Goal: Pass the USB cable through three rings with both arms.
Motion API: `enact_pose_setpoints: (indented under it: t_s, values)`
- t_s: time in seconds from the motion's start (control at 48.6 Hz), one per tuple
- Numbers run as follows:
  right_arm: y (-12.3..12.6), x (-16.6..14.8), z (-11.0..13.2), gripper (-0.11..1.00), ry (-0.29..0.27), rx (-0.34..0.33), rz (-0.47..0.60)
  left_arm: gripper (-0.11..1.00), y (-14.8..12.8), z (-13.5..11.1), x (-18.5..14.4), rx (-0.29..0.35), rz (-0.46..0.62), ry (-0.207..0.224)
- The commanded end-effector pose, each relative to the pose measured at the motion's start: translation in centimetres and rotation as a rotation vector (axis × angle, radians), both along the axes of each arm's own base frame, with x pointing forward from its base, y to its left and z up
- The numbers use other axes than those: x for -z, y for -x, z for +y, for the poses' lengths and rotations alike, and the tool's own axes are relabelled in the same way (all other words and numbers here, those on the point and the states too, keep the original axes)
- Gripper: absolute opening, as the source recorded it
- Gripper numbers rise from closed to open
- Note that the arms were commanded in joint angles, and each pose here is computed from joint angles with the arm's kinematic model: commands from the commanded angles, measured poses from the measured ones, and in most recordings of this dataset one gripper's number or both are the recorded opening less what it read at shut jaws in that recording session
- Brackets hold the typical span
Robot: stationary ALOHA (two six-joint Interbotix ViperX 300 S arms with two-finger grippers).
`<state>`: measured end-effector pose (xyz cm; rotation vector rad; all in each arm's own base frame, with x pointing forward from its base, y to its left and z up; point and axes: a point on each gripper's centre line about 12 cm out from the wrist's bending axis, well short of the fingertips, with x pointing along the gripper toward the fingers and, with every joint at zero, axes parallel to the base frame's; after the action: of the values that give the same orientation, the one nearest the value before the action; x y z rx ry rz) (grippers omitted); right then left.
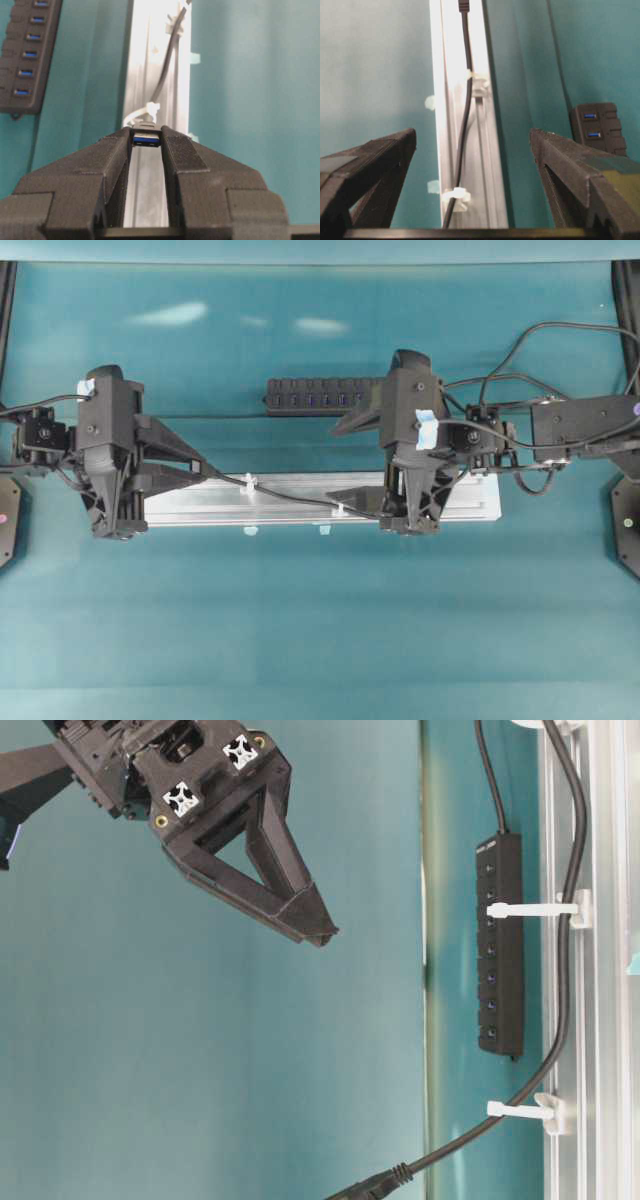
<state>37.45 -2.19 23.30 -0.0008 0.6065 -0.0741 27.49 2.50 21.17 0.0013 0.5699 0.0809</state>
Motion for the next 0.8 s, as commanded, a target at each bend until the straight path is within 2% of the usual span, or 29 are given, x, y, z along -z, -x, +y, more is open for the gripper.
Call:
enact_pose_setpoints:
  t_s: [0.0,0.782]
  values:
    - [-0.05,-0.52,0.13,0.92,-0.011,0.003,-0.019,0.22,-0.43,-0.09,-1.02,0.005,-0.033,-0.004]
    - [-0.28,-0.35,0.16,0.92,-0.012,0.000,-0.028,0.22,-0.38,-0.09,-0.86,0.005,-0.029,-0.004]
